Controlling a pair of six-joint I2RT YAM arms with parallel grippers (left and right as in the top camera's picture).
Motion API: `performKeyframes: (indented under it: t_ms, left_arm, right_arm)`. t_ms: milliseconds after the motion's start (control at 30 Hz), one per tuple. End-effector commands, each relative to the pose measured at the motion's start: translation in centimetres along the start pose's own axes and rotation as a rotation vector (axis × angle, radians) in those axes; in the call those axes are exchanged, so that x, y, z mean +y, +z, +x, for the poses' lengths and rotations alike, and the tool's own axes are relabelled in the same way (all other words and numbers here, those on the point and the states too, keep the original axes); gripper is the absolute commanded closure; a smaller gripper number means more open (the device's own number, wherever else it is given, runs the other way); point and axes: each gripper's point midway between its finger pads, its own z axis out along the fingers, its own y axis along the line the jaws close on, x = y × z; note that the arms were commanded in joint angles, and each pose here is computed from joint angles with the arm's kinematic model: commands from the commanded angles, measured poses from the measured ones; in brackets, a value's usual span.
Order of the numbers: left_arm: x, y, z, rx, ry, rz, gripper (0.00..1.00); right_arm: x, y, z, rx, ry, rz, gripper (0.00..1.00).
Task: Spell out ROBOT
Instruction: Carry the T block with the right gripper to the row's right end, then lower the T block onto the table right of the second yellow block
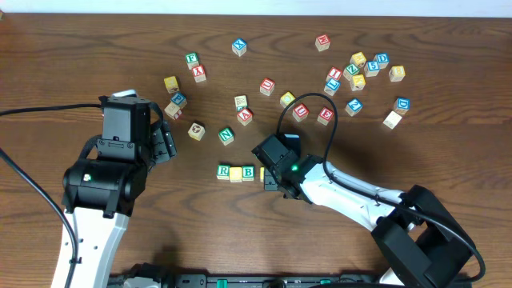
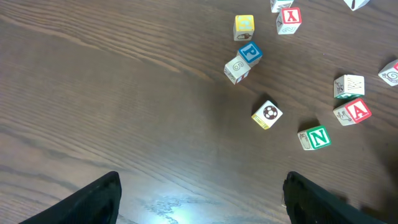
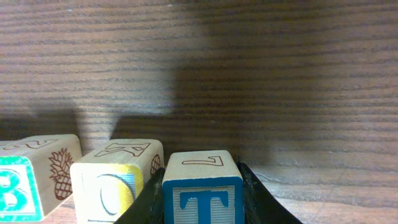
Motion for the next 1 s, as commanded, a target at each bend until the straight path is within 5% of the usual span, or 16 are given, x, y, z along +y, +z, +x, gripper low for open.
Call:
performKeyframes:
  t_ms: [0,967]
  left_arm:
    - [0.36,-0.51,-0.78,-0.026,0.008,-0.015,0.18]
    - [0.36,-0.51,-0.78,-0.026,0.008,-0.015,0.18]
  right_arm:
    - [-0.21,0.69,0.78,0.016,-0.003,0.017,0.87]
    - [0.35,0.7,0.36,-0.001,0.022,-0.007,0.86]
